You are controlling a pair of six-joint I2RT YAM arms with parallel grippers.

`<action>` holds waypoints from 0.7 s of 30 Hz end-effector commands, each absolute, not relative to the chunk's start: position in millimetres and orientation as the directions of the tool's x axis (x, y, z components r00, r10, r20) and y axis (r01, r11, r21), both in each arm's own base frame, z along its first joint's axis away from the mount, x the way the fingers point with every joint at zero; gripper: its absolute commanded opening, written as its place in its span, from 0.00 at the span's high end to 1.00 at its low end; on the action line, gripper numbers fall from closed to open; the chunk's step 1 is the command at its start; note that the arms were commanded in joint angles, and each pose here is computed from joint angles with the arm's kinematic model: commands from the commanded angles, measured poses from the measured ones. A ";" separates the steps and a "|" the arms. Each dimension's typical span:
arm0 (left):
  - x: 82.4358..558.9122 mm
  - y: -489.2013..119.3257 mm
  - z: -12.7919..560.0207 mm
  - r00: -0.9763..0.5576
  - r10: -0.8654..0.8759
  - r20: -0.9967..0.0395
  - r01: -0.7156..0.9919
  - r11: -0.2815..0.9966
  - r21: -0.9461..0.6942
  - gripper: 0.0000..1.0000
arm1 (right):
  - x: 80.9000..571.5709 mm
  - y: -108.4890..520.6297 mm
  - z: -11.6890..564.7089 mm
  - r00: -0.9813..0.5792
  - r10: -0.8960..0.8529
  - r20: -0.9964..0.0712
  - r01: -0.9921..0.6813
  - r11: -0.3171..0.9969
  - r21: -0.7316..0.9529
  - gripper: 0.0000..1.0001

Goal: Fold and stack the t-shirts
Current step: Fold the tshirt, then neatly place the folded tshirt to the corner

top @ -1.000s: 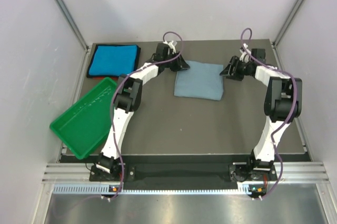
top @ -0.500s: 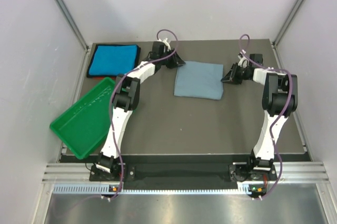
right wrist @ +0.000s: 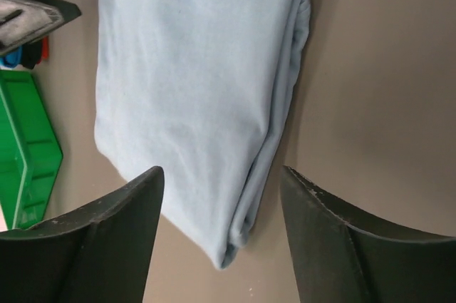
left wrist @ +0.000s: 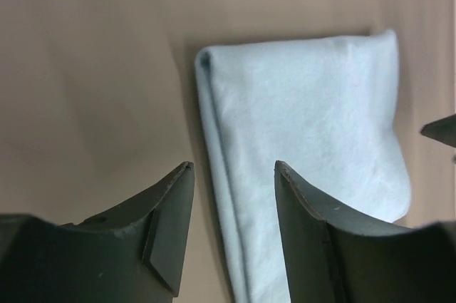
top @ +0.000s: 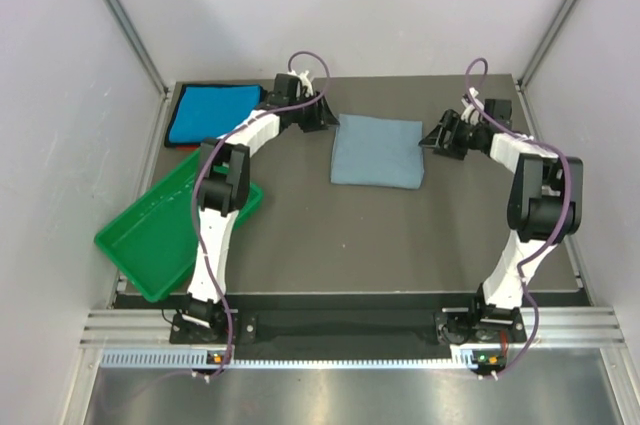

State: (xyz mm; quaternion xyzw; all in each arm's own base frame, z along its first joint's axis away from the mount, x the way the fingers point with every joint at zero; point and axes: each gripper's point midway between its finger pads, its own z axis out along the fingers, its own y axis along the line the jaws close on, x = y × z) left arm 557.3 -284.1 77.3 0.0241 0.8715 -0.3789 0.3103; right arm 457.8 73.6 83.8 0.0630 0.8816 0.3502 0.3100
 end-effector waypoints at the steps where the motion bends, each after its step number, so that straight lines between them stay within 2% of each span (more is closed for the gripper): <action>1: 536.1 -285.2 65.2 -0.841 -0.134 -0.523 0.285 0.712 -0.641 0.46 | 451.9 74.0 99.6 -0.771 0.328 -0.545 -0.135 0.753 0.644 0.32; 11: 522.8 -295.6 10.9 -0.873 -0.086 -0.479 0.277 0.722 -0.634 0.45 | 439.1 77.0 110.3 -0.765 0.319 -0.560 -0.148 0.758 0.635 0.30; 21: 507.9 -309.3 -16.5 -0.900 -0.058 -0.431 0.238 0.764 -0.599 0.50 | 440.9 76.4 106.7 -0.765 0.324 -0.556 -0.141 0.759 0.636 0.30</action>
